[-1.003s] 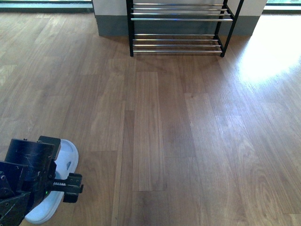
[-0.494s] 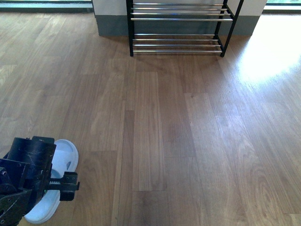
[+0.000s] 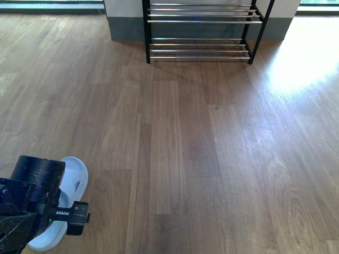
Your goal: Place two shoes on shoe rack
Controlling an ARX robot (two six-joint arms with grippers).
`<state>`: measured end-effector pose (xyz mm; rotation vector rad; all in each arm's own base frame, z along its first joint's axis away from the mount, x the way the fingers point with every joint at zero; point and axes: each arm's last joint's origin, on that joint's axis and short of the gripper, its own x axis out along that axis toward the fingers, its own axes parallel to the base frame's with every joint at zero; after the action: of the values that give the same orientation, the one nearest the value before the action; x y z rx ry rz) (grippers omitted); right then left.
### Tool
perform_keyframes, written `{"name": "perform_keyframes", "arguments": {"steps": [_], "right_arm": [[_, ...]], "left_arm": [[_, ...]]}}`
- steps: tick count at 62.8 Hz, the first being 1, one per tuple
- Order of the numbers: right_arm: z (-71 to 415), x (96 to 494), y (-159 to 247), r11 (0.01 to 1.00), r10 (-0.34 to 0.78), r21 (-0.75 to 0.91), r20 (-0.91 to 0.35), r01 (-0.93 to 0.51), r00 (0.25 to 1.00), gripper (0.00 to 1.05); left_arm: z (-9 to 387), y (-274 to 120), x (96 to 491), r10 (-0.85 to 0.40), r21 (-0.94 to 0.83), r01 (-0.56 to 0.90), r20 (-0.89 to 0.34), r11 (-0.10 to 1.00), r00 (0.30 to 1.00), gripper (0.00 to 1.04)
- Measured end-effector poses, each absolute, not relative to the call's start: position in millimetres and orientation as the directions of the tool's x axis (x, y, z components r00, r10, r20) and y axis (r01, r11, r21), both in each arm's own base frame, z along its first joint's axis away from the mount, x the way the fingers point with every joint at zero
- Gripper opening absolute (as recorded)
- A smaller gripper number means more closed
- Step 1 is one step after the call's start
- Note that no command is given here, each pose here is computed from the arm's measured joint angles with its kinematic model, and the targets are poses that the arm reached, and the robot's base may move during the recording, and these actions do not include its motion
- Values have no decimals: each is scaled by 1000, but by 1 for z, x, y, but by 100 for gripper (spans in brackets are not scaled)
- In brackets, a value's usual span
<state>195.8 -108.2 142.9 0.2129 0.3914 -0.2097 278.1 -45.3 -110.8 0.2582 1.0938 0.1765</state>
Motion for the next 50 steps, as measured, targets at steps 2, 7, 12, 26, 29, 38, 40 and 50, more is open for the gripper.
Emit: {"name": "perform_keyframes", "arguments": {"steps": [2, 7, 12, 26, 29, 38, 40, 50], "right_arm": [[143, 196, -108, 956, -161, 164, -398, 242, 903, 2], [143, 196, -108, 956, -161, 164, -397, 242, 904, 2], [143, 196, -108, 956, -161, 164, -398, 242, 903, 2], [143, 196, -108, 956, -161, 164, -398, 242, 903, 2], [143, 196, -108, 956, -161, 164, -398, 242, 903, 2], [143, 196, -108, 956, -161, 164, -397, 242, 904, 2], [143, 196, -108, 956, -161, 164, -398, 242, 903, 2], [143, 196, -108, 956, -161, 164, -397, 242, 904, 2]], "left_arm": [[-110, -45, 279, 275, 297, -24, -848, 955, 454, 95], [-110, -45, 279, 275, 295, -29, -846, 955, 456, 95], [-110, -45, 279, 275, 294, -31, -846, 955, 456, 95], [-110, -45, 279, 275, 293, -33, -846, 956, 456, 95], [-110, -45, 279, 275, 293, -33, -846, 956, 456, 95], [-110, -45, 279, 275, 293, -33, -846, 956, 456, 95], [-110, -45, 279, 275, 293, -33, -846, 956, 456, 95], [-107, -46, 284, 336, 273, -197, -749, 942, 571, 95]]}}
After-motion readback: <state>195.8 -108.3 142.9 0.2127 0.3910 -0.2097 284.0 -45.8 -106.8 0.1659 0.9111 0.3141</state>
